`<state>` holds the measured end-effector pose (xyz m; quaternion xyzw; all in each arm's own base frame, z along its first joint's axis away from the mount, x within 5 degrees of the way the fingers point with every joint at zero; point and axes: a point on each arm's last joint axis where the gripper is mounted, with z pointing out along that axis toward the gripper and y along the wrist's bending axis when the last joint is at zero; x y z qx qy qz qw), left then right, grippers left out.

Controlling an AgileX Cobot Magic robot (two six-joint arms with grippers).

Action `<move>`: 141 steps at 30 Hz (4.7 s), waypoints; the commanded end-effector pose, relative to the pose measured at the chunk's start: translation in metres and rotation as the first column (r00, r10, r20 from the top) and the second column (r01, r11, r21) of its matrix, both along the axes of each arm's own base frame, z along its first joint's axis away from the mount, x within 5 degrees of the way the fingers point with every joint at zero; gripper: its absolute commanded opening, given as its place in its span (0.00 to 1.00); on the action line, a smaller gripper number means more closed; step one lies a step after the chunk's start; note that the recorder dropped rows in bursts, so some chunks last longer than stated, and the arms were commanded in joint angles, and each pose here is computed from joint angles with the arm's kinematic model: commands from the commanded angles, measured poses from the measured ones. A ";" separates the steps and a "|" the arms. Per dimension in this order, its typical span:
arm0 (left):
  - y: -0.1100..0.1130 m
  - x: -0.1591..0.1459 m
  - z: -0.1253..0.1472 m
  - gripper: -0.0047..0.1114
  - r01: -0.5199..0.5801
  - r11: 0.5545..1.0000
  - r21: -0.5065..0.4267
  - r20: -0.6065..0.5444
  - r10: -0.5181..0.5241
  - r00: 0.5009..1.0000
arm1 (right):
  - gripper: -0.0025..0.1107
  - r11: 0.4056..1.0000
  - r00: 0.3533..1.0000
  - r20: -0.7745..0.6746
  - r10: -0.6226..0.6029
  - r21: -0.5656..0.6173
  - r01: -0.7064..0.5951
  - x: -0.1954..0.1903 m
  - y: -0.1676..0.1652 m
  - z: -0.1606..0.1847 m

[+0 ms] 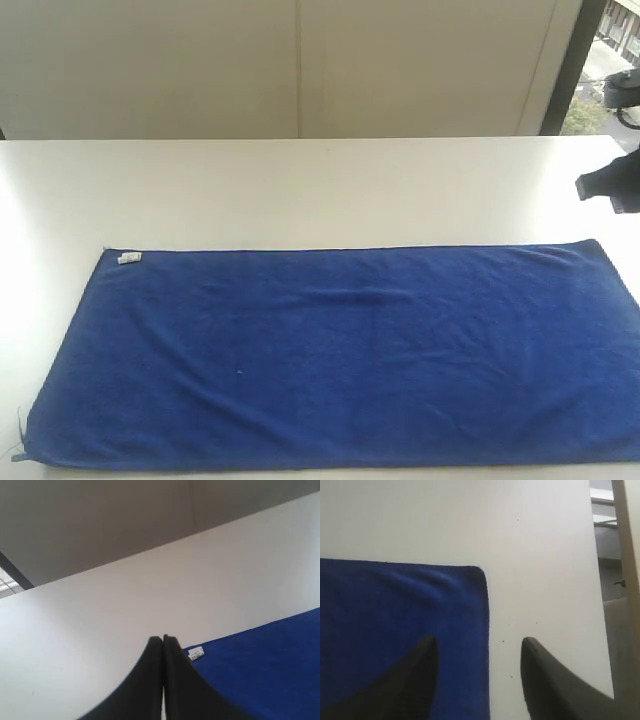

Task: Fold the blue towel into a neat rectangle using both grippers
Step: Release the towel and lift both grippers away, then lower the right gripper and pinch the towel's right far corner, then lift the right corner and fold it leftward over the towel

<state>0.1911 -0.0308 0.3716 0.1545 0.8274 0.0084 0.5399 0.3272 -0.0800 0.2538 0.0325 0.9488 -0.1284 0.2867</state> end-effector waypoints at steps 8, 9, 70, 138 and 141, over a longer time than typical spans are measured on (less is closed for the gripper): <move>0.020 -0.138 -0.080 0.04 -0.055 0.974 -0.221 0.095 0.078 0.992 | 0.45 0.999 1.000 -0.010 0.010 0.039 -0.009 -0.041 0.009 -0.036; 0.021 -0.141 -0.089 0.04 -0.057 0.974 -0.218 0.083 0.077 0.994 | 0.45 0.999 1.000 -0.021 0.012 0.040 -0.011 -0.040 0.008 -0.040; 0.016 -0.139 -0.104 0.04 -0.051 0.935 -0.351 0.064 0.078 0.995 | 0.02 0.955 0.917 -0.335 0.217 0.266 -0.129 0.039 0.031 -0.096; 0.013 -0.141 -0.107 0.04 -0.049 0.920 -0.390 0.016 0.060 0.998 | 0.02 0.572 0.644 0.084 0.760 0.385 -0.725 0.042 0.409 -0.028; 0.013 -0.141 -0.107 0.04 -0.049 0.920 -0.390 0.016 0.060 0.998 | 0.02 0.567 0.649 0.090 0.755 0.407 -0.716 0.043 0.415 -0.034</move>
